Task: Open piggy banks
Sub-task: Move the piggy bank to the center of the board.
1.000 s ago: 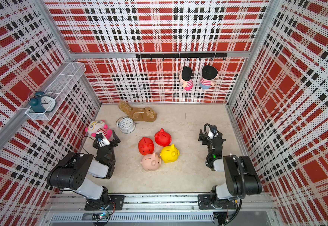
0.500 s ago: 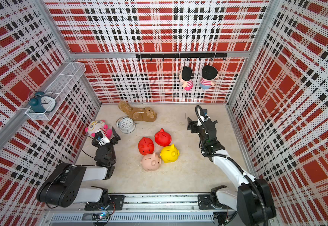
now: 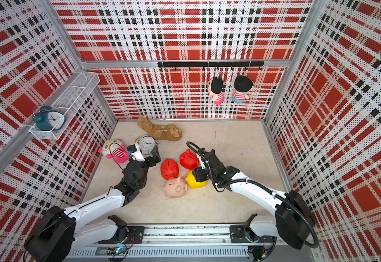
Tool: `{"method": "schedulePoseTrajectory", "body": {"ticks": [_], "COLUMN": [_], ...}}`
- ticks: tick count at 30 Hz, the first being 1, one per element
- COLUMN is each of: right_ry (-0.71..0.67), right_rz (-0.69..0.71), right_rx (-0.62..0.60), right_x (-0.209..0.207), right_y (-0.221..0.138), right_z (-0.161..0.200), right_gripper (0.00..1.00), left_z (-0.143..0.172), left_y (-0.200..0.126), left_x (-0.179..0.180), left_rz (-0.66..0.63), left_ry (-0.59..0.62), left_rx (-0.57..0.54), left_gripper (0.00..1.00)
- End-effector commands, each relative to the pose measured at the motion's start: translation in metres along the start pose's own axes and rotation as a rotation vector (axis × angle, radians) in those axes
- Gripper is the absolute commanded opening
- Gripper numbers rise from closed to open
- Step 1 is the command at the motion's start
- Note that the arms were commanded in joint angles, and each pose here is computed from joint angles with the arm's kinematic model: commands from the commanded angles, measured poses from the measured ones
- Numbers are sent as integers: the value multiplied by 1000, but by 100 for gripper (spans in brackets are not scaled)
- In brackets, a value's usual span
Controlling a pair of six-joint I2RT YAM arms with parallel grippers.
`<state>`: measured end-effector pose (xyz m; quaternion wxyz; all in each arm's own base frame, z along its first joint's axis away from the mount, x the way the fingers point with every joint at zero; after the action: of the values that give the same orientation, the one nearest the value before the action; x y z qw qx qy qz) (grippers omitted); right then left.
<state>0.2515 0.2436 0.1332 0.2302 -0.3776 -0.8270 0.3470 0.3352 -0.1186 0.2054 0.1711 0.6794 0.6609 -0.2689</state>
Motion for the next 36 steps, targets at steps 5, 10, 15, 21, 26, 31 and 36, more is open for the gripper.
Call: {"method": "schedulePoseTrajectory", "body": {"ticks": [5,10,15,21,26,31,36], "right_ry": [159,197,203,186,284,324,242], "right_rz": [-9,46,186,353,305,297,301], "right_rx": [213,268,209,147,45,-41,-33], "right_x": [22,21,1,-24,-43,-77,-91], "right_y": [-3,12,34,63,90,104,93], "right_z": [57,75,61,35,10,-21,-33], "right_gripper": [71,83,91,96,95,93,92], "left_z": [48,68,75,78,85,102,129], "left_y": [-7,-9,-10,-20,-34,-50,-67], "left_x": [-39,-40,-31,-30,-29,-34,-39], "left_rz": [73,52,25,47,82,132,156], "left_ry": [30,76,18,-30,-54,-59,-52], "left_rx": [283,357,371,396,439,510,599], "left_gripper": [98,98,98,98,98,98,98]}}
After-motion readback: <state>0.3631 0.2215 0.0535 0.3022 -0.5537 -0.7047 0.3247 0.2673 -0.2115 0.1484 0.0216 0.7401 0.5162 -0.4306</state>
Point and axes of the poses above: each gripper's point midway between its finger pads, its own y axis out along the fingers, its own x axis along the line the jaws close on, z = x × y, the point moved 1 cm from there along -y, back along the fingers, and after that the axes turned 15 degrees about -y, right-handed, at the moved point
